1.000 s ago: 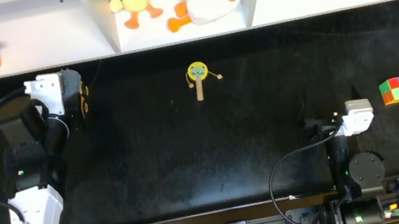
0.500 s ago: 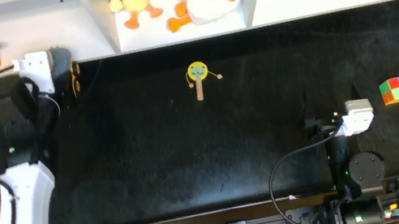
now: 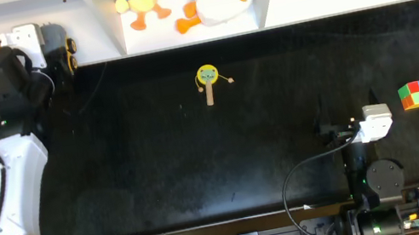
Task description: Store Toys
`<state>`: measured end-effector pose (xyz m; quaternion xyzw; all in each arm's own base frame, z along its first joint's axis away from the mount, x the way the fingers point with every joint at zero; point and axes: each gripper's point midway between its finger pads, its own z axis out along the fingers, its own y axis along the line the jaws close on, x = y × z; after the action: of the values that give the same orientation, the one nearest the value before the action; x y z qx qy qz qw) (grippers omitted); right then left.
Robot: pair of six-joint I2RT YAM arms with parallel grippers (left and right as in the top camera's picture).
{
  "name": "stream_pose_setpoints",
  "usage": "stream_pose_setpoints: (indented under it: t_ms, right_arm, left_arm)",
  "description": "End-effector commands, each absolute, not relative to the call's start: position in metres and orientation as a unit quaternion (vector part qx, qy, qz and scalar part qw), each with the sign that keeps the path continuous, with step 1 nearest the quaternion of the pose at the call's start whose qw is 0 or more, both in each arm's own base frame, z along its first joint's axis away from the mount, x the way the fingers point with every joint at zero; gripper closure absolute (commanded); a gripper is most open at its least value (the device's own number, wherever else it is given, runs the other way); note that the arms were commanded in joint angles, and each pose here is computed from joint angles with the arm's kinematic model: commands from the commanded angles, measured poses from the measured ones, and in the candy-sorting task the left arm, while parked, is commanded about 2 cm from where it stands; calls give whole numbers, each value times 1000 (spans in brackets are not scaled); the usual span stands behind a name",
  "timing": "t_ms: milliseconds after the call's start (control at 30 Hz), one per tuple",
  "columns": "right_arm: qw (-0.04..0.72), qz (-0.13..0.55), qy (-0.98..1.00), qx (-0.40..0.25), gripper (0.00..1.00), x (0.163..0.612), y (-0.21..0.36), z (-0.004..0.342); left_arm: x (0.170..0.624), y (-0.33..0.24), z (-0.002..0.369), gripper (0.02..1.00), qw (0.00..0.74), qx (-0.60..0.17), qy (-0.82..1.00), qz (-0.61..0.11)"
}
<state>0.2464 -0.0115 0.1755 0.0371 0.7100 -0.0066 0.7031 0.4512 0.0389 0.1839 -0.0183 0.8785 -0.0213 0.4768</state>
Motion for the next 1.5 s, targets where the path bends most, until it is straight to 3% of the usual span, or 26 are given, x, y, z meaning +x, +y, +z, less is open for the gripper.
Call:
stream_pose_setpoints:
  t_ms: [33,867,933,1033,1100,1500]
  right_arm:
    - [704,-4,709,38,5,247,-11,173]
    - [704,-4,709,38,7,247,-11,173]
    - [704,-4,709,38,7,247,-11,173]
    - [704,-4,709,38,5,247,-11,173]
    - [704,-4,709,38,5,247,-11,173]
    - [704,-4,709,38,5,247,-11,173]
  left_arm:
    - [468,38,201,704,497,-27,867,-30]
    - [505,43,177,702,492,-27,870,-31]
    - [505,44,177,586,492,-27,870,-30]
    - [505,44,177,196,492,-27,870,-30]
    - [505,43,176,23,491,-27,870,-31]
    - [461,49,180,20,472,-40,881,0]
